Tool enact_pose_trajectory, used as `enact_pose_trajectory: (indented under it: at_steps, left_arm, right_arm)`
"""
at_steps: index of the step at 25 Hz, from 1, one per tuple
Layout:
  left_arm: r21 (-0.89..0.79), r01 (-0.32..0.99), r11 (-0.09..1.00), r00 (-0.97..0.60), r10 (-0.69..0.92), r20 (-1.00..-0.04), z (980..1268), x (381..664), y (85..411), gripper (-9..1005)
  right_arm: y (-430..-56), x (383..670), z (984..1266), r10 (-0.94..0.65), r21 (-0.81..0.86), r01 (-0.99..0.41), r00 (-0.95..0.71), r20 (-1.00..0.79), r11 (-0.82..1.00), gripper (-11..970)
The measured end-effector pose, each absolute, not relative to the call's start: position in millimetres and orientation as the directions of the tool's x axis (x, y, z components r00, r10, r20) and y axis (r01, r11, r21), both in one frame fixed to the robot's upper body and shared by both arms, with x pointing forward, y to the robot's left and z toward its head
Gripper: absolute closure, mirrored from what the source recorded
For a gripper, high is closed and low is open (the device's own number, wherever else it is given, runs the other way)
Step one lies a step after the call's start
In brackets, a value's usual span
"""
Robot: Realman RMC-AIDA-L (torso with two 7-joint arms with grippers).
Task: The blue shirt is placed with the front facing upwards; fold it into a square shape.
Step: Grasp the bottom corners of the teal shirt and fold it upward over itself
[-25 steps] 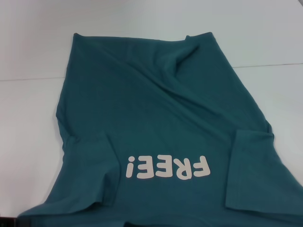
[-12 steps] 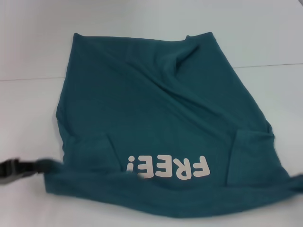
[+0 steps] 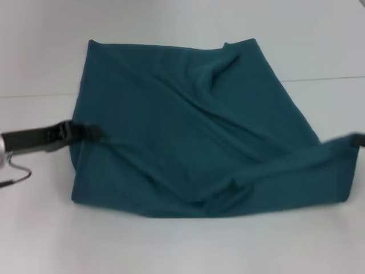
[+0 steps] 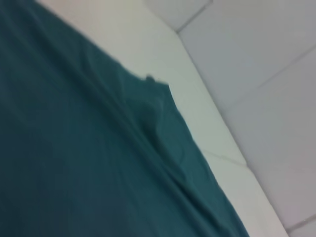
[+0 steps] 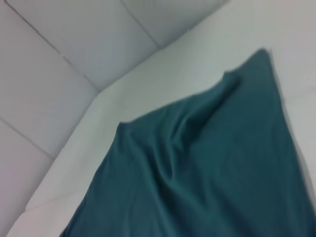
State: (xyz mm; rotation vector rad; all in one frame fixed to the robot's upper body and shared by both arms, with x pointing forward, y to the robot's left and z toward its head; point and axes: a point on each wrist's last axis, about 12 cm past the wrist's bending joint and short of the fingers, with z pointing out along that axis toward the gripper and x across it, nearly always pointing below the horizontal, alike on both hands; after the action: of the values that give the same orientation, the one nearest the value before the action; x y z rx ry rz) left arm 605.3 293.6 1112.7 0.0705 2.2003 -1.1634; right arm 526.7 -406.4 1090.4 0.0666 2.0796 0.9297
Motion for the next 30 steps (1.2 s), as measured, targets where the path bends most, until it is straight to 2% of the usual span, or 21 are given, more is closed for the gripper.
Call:
enact_pose_trajectory:
  at_steps: [15, 20, 30]
  left_arm:
    - [-0.672, 0.303, 0.676, -0.664, -0.356, -0.658, 1134.3, 656.1, 272.0, 975]
    - [-0.655, 0.303, 0.693, -0.632, -0.368, -0.682, 1144.8, 669.1, 265.9, 976]
    - [-0.654, 0.310, 0.690, -0.591, -0.399, -0.701, 1160.8, 680.3, 267.0, 976]
  right_arm:
    - [-357.4, 622.1, 1112.2, 0.230, 0.474, -0.282, -0.603, -0.764, 0.834, 955]
    - [-352.7, 643.9, 1128.9, 0.202, 0.434, -0.271, -0.600, -0.774, 0.859, 954]
    - [-357.7, 660.6, 1153.9, 0.190, 0.404, -0.272, -0.573, -0.797, 0.874, 954]
